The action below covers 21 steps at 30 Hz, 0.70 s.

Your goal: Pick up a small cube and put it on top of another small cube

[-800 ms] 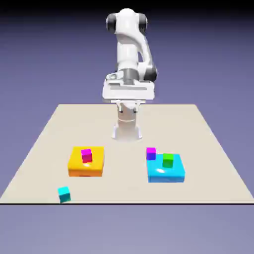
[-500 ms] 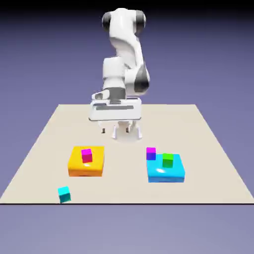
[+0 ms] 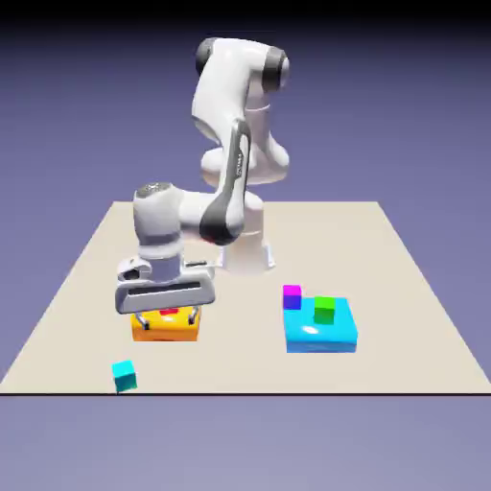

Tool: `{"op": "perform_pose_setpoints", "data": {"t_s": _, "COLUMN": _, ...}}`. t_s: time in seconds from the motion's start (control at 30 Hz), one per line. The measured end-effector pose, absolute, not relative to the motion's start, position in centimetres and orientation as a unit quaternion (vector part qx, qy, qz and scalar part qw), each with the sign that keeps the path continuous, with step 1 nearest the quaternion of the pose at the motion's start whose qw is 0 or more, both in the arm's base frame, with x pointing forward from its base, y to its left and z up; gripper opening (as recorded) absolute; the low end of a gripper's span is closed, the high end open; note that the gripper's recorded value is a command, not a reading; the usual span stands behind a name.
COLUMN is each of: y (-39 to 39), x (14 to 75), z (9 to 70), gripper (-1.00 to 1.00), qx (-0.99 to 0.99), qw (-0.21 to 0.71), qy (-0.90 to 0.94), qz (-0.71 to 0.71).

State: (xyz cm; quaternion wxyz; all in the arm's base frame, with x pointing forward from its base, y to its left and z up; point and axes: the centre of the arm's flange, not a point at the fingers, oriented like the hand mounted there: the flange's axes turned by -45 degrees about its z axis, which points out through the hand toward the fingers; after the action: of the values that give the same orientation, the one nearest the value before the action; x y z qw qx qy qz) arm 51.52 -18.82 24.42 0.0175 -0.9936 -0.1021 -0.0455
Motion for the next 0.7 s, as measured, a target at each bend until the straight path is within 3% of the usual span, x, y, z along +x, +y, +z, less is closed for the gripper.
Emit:
{"op": "perform_pose_setpoints", "data": {"t_s": 0.43, "y": -26.4, "x": 53.5, "z": 19.0, "gripper": 0.00, "qx": -0.979, "qw": -0.010, "qy": -0.197, "qz": 0.048}}
{"op": "perform_pose_setpoints", "data": {"t_s": 0.53, "y": -26.6, "x": 53.2, "z": 12.8, "gripper": 0.00, "qx": -0.979, "qw": -0.010, "qy": -0.197, "qz": 0.048}}
{"op": "perform_pose_setpoints", "data": {"t_s": 0.57, "y": -26.6, "x": 53.1, "z": 12.0, "gripper": -1.00, "qx": -0.979, "qw": -0.010, "qy": -0.197, "qz": 0.048}}
{"op": "perform_pose_setpoints", "data": {"t_s": 0.63, "y": -26.6, "x": 53.1, "z": 12.0, "gripper": -1.00, "qx": -0.979, "qw": -0.010, "qy": -0.197, "qz": 0.048}}
{"op": "perform_pose_setpoints", "data": {"t_s": 0.7, "y": -26.5, "x": 53.5, "z": 16.2, "gripper": -1.00, "qx": -0.979, "qw": -0.010, "qy": -0.198, "qz": 0.048}}
